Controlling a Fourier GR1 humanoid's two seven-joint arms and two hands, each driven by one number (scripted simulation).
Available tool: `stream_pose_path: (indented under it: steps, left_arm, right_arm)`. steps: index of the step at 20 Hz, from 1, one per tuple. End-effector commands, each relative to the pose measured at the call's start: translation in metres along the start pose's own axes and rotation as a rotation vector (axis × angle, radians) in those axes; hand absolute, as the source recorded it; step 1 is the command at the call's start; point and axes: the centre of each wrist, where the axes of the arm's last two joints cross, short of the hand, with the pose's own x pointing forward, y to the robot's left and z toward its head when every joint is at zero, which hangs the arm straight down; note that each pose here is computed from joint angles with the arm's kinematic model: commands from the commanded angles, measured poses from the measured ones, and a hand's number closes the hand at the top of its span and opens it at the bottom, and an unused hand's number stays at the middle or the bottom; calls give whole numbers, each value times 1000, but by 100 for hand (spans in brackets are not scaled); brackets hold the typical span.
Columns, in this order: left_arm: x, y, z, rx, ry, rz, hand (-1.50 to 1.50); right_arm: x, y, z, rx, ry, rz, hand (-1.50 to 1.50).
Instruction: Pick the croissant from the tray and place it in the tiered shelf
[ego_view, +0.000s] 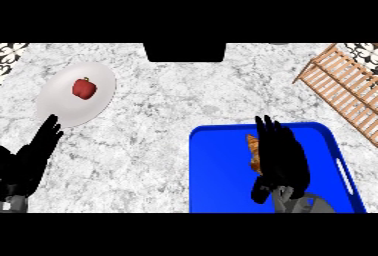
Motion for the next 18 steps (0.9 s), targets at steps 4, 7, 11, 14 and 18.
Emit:
stream_pose_path:
  steps: [4,7,11,14,18]
  left_arm:
    - [-2,-2,1,2,3,-14,0]
    - [22,14,-7,1,-8,-1,0]
    - [18,-9,-14,-7,6,18,0]
    - [-12,-5,-7,7,-3,0,0]
    - [-13,0,8,2,-6,-4,0]
  right_arm:
    - [-25,16,-7,64,138,99,-150]
    - [-19,-19,-27,39,137,89,-150]
    - [-26,-1,-42,30,99,71,-150]
    - [-34,10,-22,14,92,82,-150]
    - [-30,35,-43,27,93,70,-150]
